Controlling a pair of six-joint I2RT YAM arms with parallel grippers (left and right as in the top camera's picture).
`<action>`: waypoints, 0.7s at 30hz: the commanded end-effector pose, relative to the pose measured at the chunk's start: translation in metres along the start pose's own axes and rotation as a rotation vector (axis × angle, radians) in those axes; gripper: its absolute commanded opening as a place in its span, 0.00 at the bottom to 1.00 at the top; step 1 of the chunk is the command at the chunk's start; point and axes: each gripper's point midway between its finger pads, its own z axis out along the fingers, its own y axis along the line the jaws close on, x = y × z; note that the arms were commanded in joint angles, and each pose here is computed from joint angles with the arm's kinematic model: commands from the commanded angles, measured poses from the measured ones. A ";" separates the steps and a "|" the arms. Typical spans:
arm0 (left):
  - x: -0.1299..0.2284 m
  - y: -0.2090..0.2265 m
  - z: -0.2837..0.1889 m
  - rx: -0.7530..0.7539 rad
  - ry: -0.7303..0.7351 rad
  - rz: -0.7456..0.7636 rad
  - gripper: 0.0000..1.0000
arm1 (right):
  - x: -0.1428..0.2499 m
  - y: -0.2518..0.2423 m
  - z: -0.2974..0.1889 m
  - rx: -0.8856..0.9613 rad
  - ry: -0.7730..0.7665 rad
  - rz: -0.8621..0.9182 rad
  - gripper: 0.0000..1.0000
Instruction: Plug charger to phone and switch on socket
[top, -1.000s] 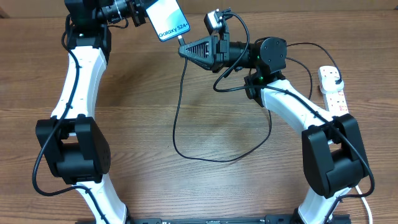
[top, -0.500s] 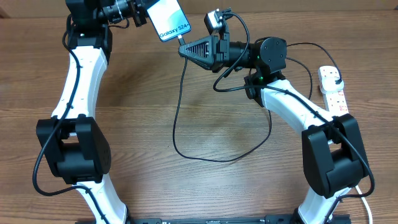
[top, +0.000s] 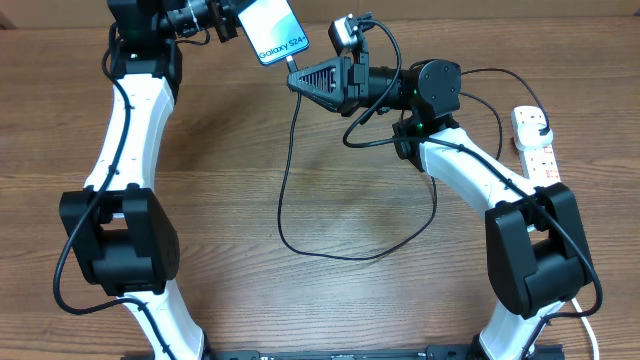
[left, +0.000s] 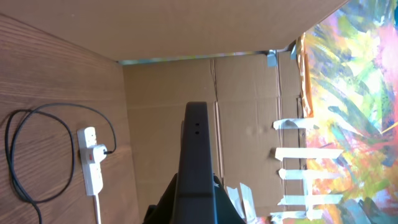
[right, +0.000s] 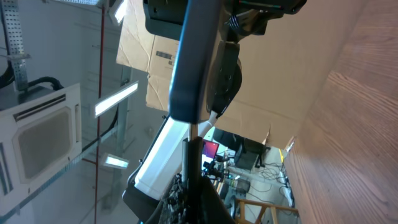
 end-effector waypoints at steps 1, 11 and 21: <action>0.004 -0.018 0.003 0.018 -0.003 0.030 0.04 | 0.000 0.021 0.003 -0.024 -0.005 -0.041 0.04; 0.005 -0.018 0.004 0.018 0.002 0.016 0.05 | 0.000 0.021 0.003 -0.024 -0.005 -0.044 0.04; 0.005 -0.018 0.004 0.018 0.002 0.016 0.04 | -0.005 0.014 0.003 -0.006 -0.027 0.003 0.04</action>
